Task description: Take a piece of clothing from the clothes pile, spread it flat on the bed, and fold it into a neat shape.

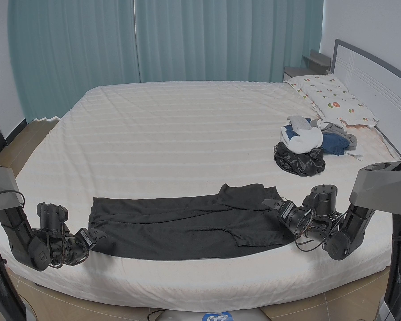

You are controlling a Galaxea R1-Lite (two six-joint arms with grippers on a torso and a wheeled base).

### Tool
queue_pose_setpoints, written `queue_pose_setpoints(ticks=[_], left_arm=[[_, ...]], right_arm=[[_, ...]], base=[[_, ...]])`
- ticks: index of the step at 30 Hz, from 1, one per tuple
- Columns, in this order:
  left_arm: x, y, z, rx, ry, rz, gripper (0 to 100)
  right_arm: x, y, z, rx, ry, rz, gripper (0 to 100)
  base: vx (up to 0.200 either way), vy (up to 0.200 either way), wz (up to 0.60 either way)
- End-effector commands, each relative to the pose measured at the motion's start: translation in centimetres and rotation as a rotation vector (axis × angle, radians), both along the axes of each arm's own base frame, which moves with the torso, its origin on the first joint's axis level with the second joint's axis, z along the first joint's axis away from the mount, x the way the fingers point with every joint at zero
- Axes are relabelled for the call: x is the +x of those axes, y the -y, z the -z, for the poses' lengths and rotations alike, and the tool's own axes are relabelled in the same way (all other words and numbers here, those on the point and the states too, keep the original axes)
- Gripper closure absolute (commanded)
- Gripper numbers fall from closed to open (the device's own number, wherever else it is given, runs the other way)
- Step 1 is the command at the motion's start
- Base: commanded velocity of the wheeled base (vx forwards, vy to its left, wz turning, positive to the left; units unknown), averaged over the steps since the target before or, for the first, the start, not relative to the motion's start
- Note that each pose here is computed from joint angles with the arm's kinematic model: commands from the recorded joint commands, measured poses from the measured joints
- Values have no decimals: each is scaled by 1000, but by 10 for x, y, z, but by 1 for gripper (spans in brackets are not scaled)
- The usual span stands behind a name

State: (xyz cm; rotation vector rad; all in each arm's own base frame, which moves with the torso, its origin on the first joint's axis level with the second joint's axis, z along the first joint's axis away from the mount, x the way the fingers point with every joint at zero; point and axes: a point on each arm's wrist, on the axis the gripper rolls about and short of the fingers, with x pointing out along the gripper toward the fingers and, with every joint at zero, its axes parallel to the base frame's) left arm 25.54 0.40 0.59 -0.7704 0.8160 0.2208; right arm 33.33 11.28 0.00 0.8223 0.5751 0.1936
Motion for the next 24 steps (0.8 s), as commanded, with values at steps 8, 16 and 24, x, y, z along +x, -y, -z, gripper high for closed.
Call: queue_pose_setpoints(ticks=[8, 16, 24], left_arm=[[11, 0, 20, -10, -52, -38, 0], [27, 1, 27, 51, -40, -84, 100], [26, 1, 28, 51, -43, -133, 100]], right_arm=[[-14, 6, 13, 31, -97, 50, 0], [-24, 0, 19, 17, -138, 28, 0], [-30, -1, 25, -14, -209, 32, 0]], base=[[0, 0, 0], [0, 0, 0], [0, 0, 0]])
